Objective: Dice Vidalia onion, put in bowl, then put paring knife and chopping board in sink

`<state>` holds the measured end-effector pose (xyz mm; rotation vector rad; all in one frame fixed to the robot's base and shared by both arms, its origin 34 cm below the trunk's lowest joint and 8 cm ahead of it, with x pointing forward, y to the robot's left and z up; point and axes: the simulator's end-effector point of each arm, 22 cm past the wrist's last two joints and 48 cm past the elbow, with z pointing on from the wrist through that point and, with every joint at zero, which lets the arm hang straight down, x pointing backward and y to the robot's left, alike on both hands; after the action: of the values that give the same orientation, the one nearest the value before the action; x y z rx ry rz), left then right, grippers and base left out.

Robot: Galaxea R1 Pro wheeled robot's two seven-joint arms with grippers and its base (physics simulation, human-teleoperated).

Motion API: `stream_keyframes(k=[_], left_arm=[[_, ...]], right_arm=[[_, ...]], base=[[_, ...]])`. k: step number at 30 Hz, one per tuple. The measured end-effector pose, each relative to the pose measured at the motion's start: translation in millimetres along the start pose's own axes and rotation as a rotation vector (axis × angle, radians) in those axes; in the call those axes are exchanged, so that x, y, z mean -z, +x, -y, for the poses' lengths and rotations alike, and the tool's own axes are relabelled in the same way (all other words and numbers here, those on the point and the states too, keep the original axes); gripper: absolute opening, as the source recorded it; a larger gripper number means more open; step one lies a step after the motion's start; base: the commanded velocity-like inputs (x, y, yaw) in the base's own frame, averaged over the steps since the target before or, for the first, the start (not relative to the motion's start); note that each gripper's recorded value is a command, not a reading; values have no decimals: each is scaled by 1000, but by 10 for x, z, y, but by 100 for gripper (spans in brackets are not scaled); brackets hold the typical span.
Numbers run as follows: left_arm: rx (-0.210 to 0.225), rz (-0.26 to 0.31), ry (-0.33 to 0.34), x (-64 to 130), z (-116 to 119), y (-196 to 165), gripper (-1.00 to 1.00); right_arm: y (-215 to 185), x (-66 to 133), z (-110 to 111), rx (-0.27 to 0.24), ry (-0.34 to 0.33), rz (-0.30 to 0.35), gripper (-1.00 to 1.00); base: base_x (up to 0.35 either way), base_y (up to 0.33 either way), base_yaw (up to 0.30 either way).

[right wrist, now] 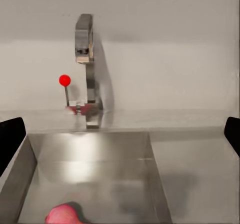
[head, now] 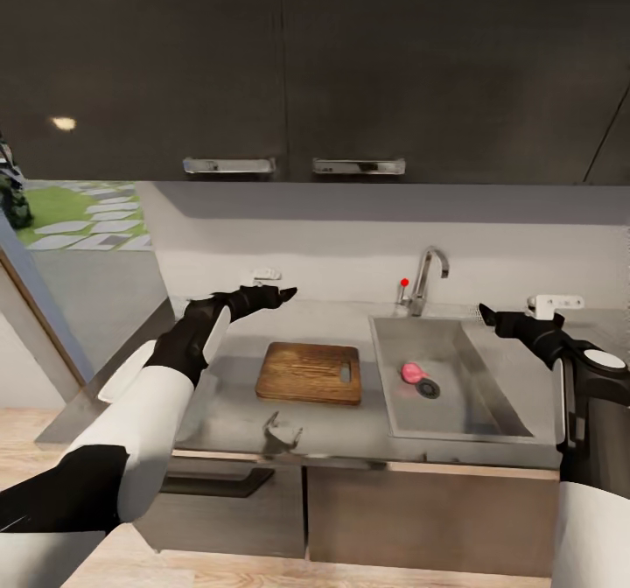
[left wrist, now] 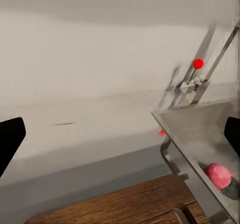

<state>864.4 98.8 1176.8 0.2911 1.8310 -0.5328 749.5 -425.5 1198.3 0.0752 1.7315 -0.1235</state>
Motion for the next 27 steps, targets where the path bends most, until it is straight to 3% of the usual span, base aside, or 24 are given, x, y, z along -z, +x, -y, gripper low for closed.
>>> stream_keyframes(k=[8, 9, 10, 17, 27], left_arm=[[0, 0, 1, -2, 7, 0, 100], [0, 0, 1, -2, 8, 1, 100], [0, 0, 1, -2, 8, 1, 100], [1, -3, 1, -5, 8, 9, 100], [2, -5, 1, -8, 7, 18, 100]], right_arm=[[7, -4, 86, 0, 42, -1, 100], [4, 56, 513, 3, 238, 0, 100], [3, 62, 537, 1, 250, 0, 100], [3, 58, 526, 0, 253, 1, 100], [-44, -19, 187, 23, 186, 8, 100]], base=[[0, -318, 0], [0, -318, 0], [0, -318, 0], [-27, -318, 0], [-105, -317, -67]])
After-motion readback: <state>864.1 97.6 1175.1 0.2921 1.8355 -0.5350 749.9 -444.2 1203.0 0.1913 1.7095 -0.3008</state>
